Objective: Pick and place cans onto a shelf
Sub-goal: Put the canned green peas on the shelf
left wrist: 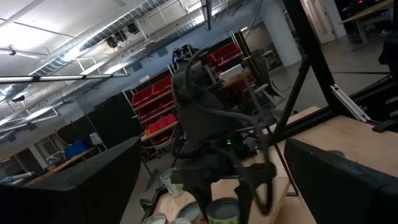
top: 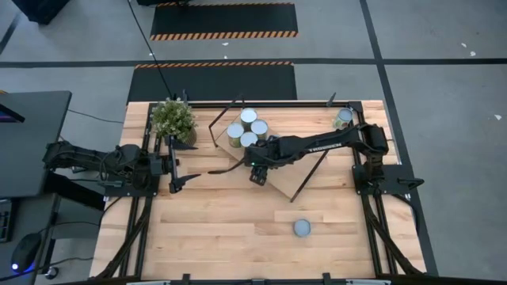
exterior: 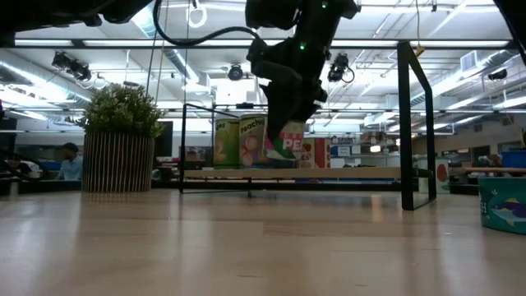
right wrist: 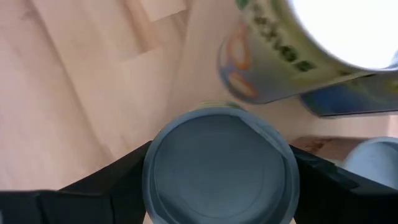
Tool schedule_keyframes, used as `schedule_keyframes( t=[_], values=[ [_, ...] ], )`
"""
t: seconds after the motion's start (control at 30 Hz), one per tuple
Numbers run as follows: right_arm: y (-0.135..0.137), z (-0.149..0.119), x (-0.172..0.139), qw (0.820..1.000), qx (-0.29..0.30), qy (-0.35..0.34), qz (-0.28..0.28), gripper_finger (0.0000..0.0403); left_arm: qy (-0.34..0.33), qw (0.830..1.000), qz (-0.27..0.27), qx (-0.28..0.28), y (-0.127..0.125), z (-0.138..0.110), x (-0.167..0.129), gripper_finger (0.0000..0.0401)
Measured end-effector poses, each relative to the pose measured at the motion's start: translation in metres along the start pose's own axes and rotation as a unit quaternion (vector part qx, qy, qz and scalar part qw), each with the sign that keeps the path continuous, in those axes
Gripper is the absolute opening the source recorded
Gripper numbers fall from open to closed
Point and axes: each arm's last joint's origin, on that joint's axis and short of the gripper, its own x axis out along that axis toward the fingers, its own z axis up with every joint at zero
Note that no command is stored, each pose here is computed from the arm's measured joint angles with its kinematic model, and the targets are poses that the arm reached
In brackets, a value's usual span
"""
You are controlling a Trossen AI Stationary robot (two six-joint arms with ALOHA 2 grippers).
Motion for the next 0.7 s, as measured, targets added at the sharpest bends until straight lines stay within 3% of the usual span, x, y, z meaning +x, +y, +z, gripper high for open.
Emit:
schedule_keyframes(
  t=[0.7],
  values=[
    [-0.0112, 0.0026, 0.002, 0.999, -0.01, 0.021, -0.024, 0.0351, 0.0, 1.0, 0.0, 0.0, 0.0, 0.0, 0.0, 0.0398]
  ],
)
